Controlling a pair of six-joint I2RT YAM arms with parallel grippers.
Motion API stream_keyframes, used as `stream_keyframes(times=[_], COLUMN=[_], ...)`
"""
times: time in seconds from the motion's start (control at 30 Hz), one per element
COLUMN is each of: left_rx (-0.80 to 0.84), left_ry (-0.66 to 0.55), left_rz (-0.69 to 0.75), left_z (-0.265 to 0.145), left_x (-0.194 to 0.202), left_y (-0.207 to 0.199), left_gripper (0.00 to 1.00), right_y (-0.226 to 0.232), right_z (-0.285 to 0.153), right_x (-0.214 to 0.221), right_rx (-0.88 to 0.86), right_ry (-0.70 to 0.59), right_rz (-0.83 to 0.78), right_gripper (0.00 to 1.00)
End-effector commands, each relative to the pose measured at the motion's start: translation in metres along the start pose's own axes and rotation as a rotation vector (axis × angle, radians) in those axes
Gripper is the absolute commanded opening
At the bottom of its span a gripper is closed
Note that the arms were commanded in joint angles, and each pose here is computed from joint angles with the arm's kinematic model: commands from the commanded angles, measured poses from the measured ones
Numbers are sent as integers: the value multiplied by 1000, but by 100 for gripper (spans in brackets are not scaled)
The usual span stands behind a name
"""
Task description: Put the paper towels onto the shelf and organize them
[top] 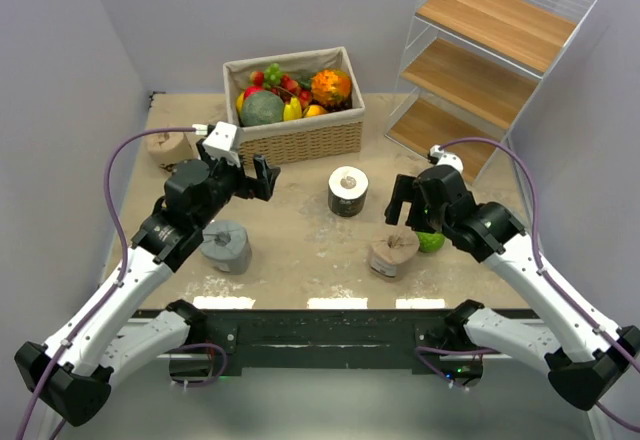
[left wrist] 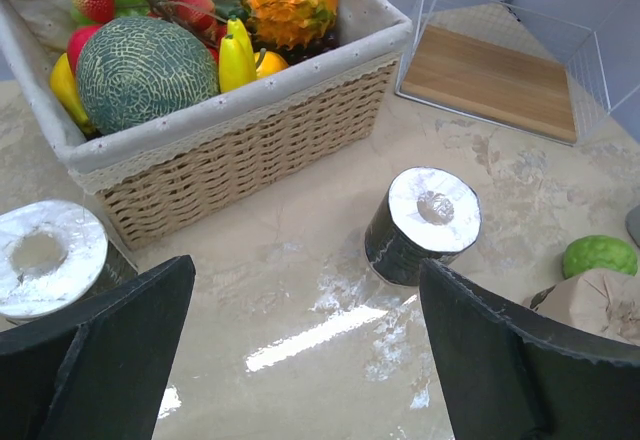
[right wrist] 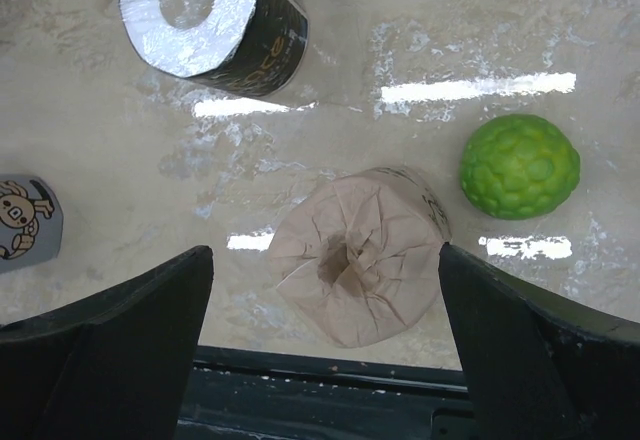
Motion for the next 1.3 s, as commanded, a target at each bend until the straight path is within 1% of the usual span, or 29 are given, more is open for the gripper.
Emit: stream_keyframes(times=[0.0,0.13,0.2,0.27,0.33,0.37,0.4,0.47,0.5,0.57,0.83,1.1,1.27], left_rx=[-5,3,6,3,0,-2,-2,3,3,3,-2,-8,-2], left_ry=[-61,-63,-65,-66,-71,-69,-69,-66,-71,-77,-78,-72,-69], left_rz=[-8,-11,-11,-12,-14,-13,-13,-13,-15,-17,-17,-15,-15], left_z=[-4,-4,-5,-5,-6,-6,-6,-6,-7,-8,-9,-8,-7], left_x=[-12,-13,-13,-13,-14,-14,-14,-15,-16,-16,-16,-14,-14], left_y=[0,-1,-1,0,0,0,0,0,0,0,0,0,0], left_gripper=[100,100,100,100,100,100,100,100,100,100,100,100,100], right_y=[-3,-7,-13,-25,-35,-36,-41,-40,-41,-35,-32,-39,-42], right_z=[-18,-36,-36,-30,-26,-26,-22,-20,-16,-12,14,32,43], right_x=[-10,-12,-9,2,14,19,26,29,35,34,44,51,58], right_rx=[39,93,112,168,213,211,222,178,166,115,112,192,208], right_ry=[-58,-26,-33,-6,39,60,81,80,97,87,110,100,102], right_rz=[94,130,127,119,111,126,127,154,154,164,188,191,207], right_gripper=[99,96,94,91,82,75,72,67,67,67,67,64,62])
Point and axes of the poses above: each gripper's point midway between its finger pads, its own z axis out along the fingers, its own y axis along the line the jaws close on, x = y × z, the point moved 8 cm from there along -z, back along the fingers, and after that the axes turned 12 degrees about z, right-handed, at the moved point
